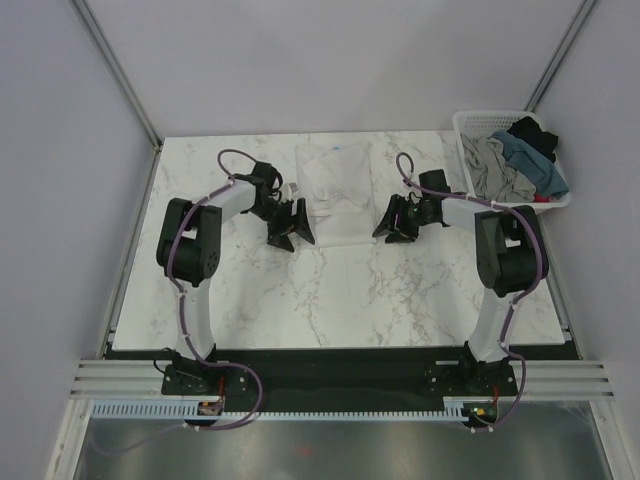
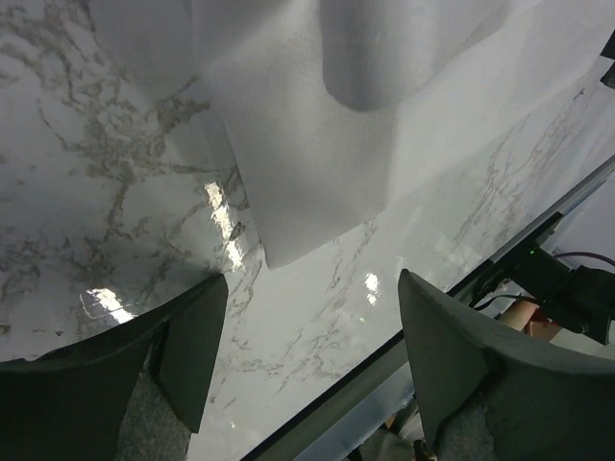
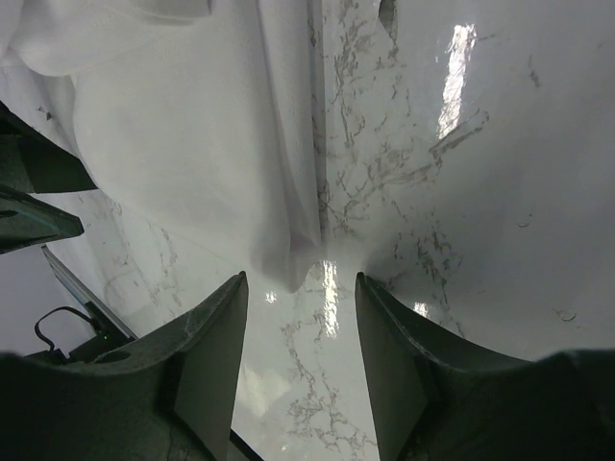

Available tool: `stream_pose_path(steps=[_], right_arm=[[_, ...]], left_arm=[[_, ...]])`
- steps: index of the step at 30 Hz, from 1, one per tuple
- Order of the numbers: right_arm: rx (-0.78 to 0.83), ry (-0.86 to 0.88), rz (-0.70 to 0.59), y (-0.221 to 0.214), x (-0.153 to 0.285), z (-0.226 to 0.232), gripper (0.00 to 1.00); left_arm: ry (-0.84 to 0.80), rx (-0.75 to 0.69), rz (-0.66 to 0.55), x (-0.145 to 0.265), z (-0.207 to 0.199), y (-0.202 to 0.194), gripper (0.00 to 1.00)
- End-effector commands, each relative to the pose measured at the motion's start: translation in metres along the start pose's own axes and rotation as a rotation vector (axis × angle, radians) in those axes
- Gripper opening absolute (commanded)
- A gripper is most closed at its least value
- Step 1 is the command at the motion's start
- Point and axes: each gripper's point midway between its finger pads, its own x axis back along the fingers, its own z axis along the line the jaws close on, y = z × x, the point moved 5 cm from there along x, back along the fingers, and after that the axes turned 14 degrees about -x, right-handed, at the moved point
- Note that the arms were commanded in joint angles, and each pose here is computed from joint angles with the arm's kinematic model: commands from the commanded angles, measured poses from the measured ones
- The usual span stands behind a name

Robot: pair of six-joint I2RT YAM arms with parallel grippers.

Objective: Fold and stack the t-shirts
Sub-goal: Fold the tshirt

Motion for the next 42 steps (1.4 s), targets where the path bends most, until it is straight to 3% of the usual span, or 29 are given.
stream_pose_path(steps=[1,6,10,15,18,19,20,21,22,25,35,42], right_arm=[[0.002,0.02,0.002,0.004,-0.007,0.003,0.57],[-0.003,0.023,0.018,0.003,-0.013,0.003,0.55],[-0.008,0.033,0.028,0.002,-0.019,0.004,0.52],[-0.003,0.052,0.04,0.001,-0.024,0.008,0.38],[-0.005,0.057,0.049,-0.001,-0.026,0.008,0.26],[0.001,0.058,0.048,-0.002,-0.025,0.008,0.17],[0.008,0.061,0.043,-0.001,-0.023,0.009,0.14],[0.021,0.072,0.032,0.0,-0.018,0.014,0.11],[0.03,0.081,0.026,0.001,-0.014,0.017,0.05],[0.062,0.103,-0.016,0.004,0.004,0.031,0.0],[0.075,0.153,-0.055,-0.029,0.055,0.048,0.0],[0.056,0.175,-0.067,-0.057,0.078,0.045,0.0]], left_arm=[[0.005,0.011,-0.018,-0.011,0.007,0.012,0.78],[-0.009,0.023,-0.006,-0.016,0.009,0.011,0.72],[-0.026,0.032,0.004,-0.02,0.01,0.008,0.59],[-0.043,0.03,0.001,-0.021,0.009,0.009,0.47],[-0.051,0.029,-0.006,-0.021,0.008,0.01,0.35],[-0.052,0.025,-0.008,-0.02,0.008,0.011,0.16],[-0.049,0.026,-0.01,-0.02,0.008,0.01,0.04],[-0.048,0.015,-0.021,-0.015,0.005,0.012,0.02],[-0.049,0.01,-0.028,-0.011,0.003,0.013,0.02],[-0.053,-0.018,-0.071,0.009,-0.012,0.015,0.02],[-0.065,-0.114,-0.205,0.073,-0.056,-0.004,0.02],[-0.066,-0.129,-0.226,0.087,-0.065,-0.027,0.02]])
